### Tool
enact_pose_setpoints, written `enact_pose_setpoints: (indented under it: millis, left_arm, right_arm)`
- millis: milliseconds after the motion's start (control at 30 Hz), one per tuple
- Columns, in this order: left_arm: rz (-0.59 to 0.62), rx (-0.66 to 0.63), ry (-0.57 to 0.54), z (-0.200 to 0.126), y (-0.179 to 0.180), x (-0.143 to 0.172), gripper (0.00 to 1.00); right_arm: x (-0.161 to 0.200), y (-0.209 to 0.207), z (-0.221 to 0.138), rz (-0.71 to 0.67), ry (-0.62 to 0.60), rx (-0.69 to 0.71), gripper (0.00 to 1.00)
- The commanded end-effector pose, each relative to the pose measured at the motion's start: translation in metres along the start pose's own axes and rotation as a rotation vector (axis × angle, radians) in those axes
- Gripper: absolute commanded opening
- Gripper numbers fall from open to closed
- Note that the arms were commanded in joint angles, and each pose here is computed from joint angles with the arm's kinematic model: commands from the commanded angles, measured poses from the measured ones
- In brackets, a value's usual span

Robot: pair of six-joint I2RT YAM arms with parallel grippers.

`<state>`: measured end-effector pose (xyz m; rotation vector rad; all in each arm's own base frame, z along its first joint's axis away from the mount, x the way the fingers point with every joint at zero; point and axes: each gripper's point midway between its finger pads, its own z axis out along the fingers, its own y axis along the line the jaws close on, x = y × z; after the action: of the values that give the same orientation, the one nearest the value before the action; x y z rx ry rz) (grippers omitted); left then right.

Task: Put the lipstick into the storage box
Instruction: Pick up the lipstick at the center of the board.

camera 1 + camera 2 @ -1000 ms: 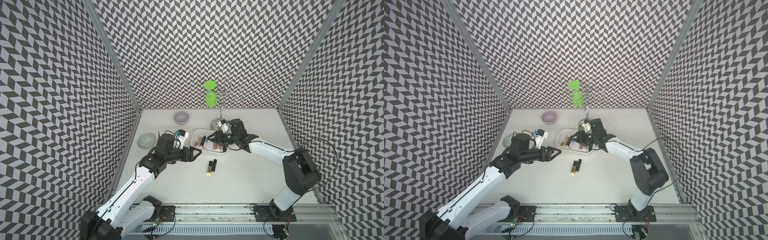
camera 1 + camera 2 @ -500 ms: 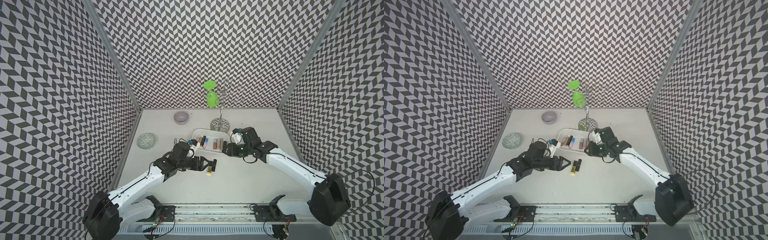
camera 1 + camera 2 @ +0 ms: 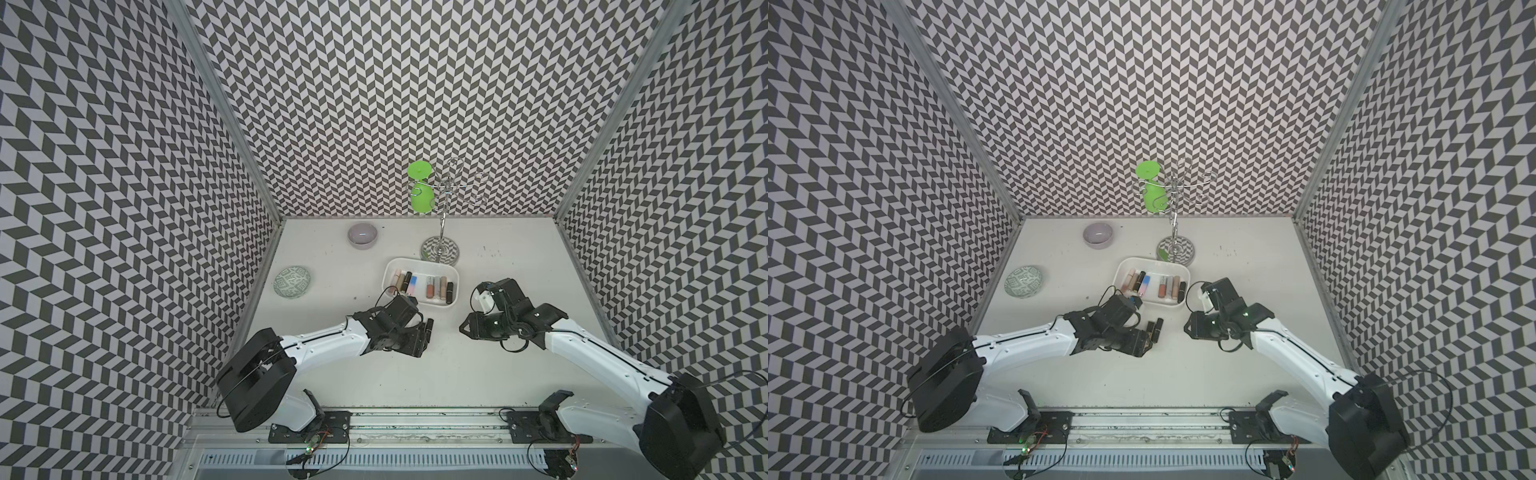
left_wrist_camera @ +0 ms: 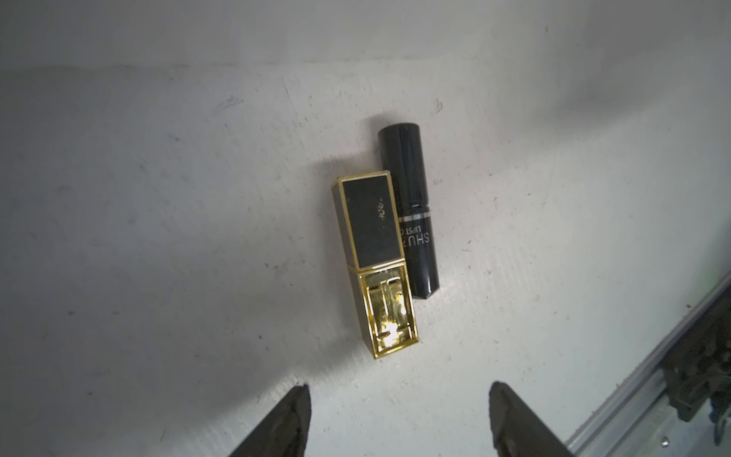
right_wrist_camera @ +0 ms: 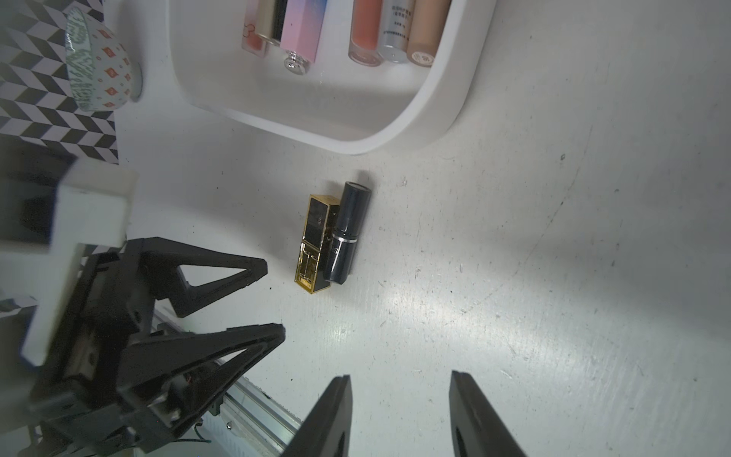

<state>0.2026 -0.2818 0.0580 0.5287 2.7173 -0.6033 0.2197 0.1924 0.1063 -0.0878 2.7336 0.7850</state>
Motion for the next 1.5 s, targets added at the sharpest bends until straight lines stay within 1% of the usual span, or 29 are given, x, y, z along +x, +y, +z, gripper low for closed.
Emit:
enact_pose_setpoints:
  millis: [0,133,300,333,467,567,800,1067,1200,1267,1467]
  left_arm:
    - [0.056,-0.096,0.009,0.003,0.006,-0.006,0.73]
    - [0.103,-0.163,0.032,0.010,0.007,-0.010,0.71]
    - [0.148,-0.230,0.094,0.023,0.010,-0.002,0.65]
    - [0.153,-0.239,0.104,0.024,0.010,0.000,0.63]
    - [0.159,-0.283,0.142,0.031,0.020,0.009,0.59]
    - [0.163,-0.315,0.159,0.034,0.026,0.012,0.55]
    - [0.164,-0.332,0.147,0.036,0.029,0.005,0.54]
    - [0.173,-0.316,0.123,0.041,0.020,-0.014,0.54]
    - [0.173,-0.321,0.136,0.047,0.022,-0.017,0.53]
    - [0.170,-0.325,0.147,0.049,0.026,-0.016,0.45]
    - [0.151,-0.325,0.170,0.045,0.036,-0.009,0.33]
  right_arm:
    - [-0.003,0.003,-0.003,-0.020,-0.032,-0.009,0.45]
    - [-0.003,0.003,-0.002,-0.027,-0.028,-0.010,0.45]
    - [-0.004,0.003,-0.001,-0.034,-0.033,-0.013,0.45]
    - [-0.005,0.003,-0.001,-0.034,-0.035,-0.014,0.45]
    - [-0.005,0.003,-0.001,-0.034,-0.037,-0.014,0.45]
    - [-0.005,0.004,-0.002,-0.036,-0.039,-0.018,0.45]
    - [-0.004,0.004,-0.004,-0.035,-0.045,-0.021,0.45]
    - [-0.006,0.006,-0.006,-0.042,-0.051,-0.023,0.45]
    - [-0.008,0.007,-0.006,-0.041,-0.051,-0.023,0.45]
    - [-0.008,0.007,-0.006,-0.042,-0.052,-0.022,0.45]
    - [-0.010,0.007,-0.003,-0.044,-0.050,-0.026,0.45]
